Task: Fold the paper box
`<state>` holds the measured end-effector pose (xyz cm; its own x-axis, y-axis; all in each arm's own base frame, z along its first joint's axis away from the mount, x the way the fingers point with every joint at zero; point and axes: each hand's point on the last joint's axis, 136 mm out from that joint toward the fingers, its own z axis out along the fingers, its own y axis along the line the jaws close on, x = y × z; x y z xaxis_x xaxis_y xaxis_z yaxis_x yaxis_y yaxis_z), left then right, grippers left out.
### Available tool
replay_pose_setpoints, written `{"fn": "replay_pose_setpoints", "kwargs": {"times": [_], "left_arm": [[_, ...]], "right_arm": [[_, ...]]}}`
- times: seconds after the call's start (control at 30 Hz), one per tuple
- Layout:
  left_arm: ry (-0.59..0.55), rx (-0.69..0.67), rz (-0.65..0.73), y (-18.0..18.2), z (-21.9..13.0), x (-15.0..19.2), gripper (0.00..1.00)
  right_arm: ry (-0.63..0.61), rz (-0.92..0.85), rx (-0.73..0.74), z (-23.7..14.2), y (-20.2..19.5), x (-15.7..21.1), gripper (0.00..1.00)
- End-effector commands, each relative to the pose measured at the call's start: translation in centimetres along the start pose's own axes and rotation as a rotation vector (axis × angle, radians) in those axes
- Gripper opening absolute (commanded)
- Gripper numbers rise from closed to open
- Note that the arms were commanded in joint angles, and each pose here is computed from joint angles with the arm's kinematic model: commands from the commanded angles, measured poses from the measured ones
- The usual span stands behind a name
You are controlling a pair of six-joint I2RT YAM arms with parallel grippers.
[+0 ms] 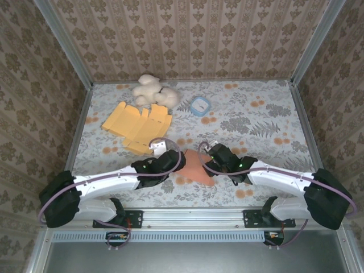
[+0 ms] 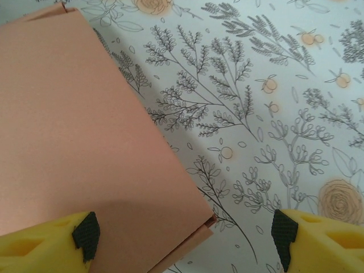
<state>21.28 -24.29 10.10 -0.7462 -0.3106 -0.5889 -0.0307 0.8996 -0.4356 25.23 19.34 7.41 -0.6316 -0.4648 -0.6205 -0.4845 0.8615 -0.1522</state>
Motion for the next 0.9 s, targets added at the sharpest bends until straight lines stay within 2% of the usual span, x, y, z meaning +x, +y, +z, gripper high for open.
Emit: {"fn": "replay_pose_setpoints", "kwargs": {"times": [0.0,0.17,0.33,0.63,0.73,0.87], "left_arm": [[-0.028,-0.018,0.076,1.0,-0.3,-0.3,0.76],[-0.023,-0.007,0.099,0.6,0.2,0.0,0.75],[0.032,-0.007,0.15,0.1,1.8,1.6,0.76],[0.044,-0.006,0.126,-0.1,2.7,2.3,0.75],[0.045,-0.04,0.089,0.5,2.8,2.3,0.77],[0.075,-0.068,0.031,0.7,3.4,2.5,0.84]], "right_arm": [[0.01,0.035,-0.009,0.7,0.3,-0.5,0.82],[0.032,0.041,0.027,1.5,0.0,0.1,0.82],[0.036,0.064,0.039,1.6,-0.2,0.2,0.82],[0.028,0.131,0.035,1.3,-0.3,1.0,0.81],[0.021,0.14,0.032,1.2,-0.4,1.1,0.81],[0.022,0.147,0.028,1.3,-0.2,1.1,0.81]]}}
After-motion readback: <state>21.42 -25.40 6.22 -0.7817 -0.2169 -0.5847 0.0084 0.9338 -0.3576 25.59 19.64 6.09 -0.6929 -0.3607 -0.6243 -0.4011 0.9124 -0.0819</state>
